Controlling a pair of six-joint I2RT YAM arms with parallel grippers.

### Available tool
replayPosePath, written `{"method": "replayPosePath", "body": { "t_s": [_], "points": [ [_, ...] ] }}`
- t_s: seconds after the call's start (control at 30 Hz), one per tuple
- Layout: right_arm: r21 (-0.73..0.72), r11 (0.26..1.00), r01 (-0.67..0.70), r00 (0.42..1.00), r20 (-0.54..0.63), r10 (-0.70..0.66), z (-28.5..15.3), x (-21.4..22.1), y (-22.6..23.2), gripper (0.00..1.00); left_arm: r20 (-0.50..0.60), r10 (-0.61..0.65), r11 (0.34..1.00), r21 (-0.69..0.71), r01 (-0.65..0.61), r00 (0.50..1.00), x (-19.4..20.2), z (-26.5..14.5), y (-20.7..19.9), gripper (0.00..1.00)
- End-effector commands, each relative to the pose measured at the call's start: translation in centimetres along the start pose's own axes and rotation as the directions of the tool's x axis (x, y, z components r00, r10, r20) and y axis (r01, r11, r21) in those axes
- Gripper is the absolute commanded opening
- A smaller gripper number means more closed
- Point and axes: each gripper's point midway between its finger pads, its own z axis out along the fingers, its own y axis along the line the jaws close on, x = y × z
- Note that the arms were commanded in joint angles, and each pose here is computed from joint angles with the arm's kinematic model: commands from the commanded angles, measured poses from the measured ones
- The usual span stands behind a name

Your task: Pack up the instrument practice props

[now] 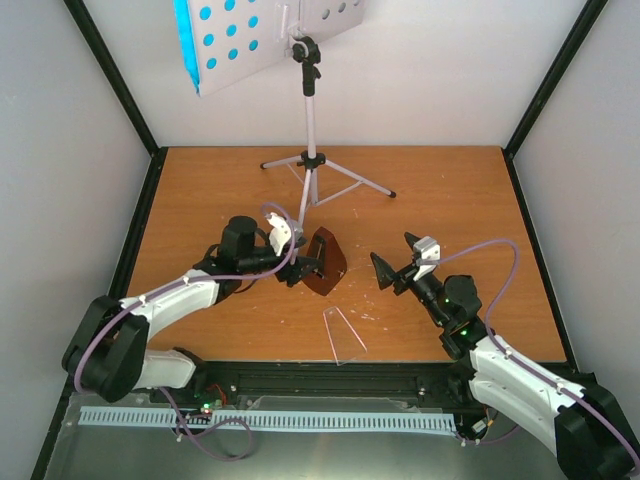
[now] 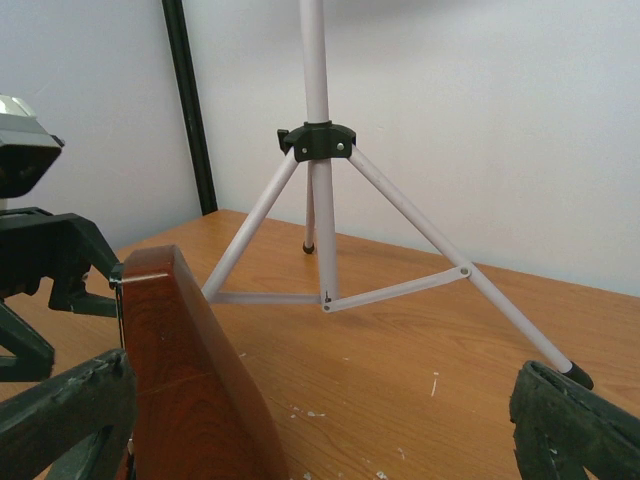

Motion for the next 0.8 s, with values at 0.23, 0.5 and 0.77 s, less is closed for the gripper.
{"method": "replayPosePath", "body": {
  "t_s": [0.23,0.5,0.77],
  "points": [
    [-0.001,1.0,-0.013,1.0,0.01,0.013,0.1,0.4,-0.1,1.0,0.063,0.105,0.994,-0.042,-0.102,0.993,-3.0,1.2,1.3,0.86],
    [0.004,1.0,-0.006,1.0,0.003,0.006,0.1,0.6,-0.2,1.0,0.044,0.113,0.994,-0.002,-0.113,0.993,-3.3,1.9,1.1,0.65],
    [0.003,1.0,-0.002,1.0,0.002,0.002,0.1,0.7,-0.2,1.0,0.022,0.103,0.995,0.009,-0.103,0.994,-3.3,2.2,1.2,0.54]
  ]
}}
